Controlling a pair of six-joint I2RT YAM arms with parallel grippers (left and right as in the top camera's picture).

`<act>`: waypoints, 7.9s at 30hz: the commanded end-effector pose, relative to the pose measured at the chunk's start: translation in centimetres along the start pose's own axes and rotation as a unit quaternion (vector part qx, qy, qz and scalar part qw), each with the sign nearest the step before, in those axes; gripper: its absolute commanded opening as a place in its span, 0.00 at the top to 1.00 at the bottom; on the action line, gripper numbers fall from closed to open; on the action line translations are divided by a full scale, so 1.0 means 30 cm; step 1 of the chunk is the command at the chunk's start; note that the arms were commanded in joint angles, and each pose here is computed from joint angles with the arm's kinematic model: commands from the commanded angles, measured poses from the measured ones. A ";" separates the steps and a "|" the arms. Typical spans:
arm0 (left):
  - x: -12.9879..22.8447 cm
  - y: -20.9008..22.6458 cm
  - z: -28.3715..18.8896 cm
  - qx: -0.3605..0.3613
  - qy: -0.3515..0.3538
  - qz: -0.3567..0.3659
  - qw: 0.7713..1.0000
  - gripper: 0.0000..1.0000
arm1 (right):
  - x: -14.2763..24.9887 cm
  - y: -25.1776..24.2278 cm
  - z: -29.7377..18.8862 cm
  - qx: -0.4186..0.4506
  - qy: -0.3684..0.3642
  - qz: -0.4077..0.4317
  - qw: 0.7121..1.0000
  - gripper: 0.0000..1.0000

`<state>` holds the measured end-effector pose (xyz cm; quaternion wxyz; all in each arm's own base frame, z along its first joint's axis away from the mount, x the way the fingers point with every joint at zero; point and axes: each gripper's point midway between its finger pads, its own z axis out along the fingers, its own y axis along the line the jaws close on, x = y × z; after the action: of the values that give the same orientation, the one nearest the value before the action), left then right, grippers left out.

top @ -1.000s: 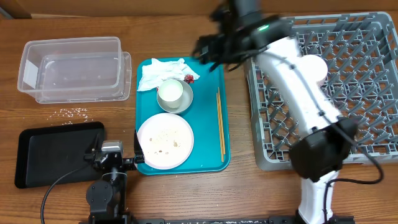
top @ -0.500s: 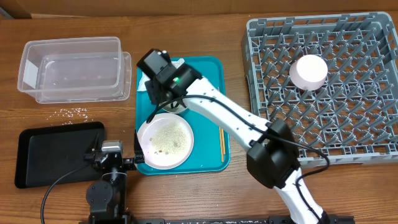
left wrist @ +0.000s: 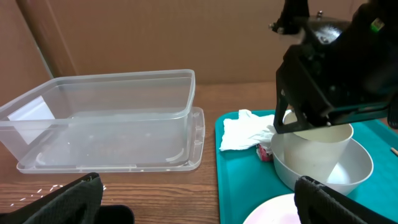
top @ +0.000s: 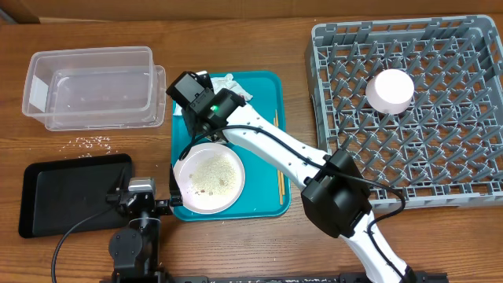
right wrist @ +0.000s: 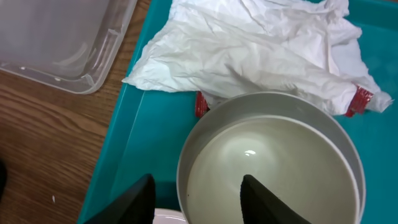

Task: Sort waste into correct bins and load items into the dishwasher
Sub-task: 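Move the right gripper back to the white cup on the tray, then grasp the white cup with the right gripper and lift, then carry the white cup over the dish rack, then lower the white cup upside down into the rack and release, then move the right gripper to the grey bowl on the tray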

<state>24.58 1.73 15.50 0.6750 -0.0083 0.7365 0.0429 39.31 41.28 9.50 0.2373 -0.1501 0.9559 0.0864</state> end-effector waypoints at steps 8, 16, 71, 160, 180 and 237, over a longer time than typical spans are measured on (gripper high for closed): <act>-0.004 -0.002 -0.001 0.003 -0.005 -0.007 1.000 0.00 | 0.048 0.007 0.056 0.014 0.014 -0.008 1.000 0.72; -0.004 -0.002 -0.001 0.003 -0.005 -0.007 1.000 0.00 | 0.019 0.013 0.005 0.012 0.010 -0.005 1.000 0.93; -0.003 -0.002 -0.001 0.003 -0.005 -0.007 1.000 0.00 | 0.100 -1.187 -0.760 -0.197 0.084 0.295 0.931 0.96; -0.003 -0.002 -0.001 0.003 -0.005 -0.007 1.000 0.00 | 0.356 -1.312 -0.474 0.086 0.174 0.369 0.909 0.92; -0.003 -0.002 -0.001 0.003 -0.005 -0.007 1.000 0.00 | 0.478 -1.414 -0.579 0.238 0.206 0.436 0.843 0.96; -0.003 -0.002 -0.001 0.003 -0.005 -0.007 1.000 0.00 | 0.078 0.025 0.104 -0.056 -0.037 -0.075 0.995 0.58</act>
<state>24.58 1.72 15.50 0.6750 -0.0083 0.7365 0.0427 38.12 41.97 5.38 0.2543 -0.2273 0.9298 0.1385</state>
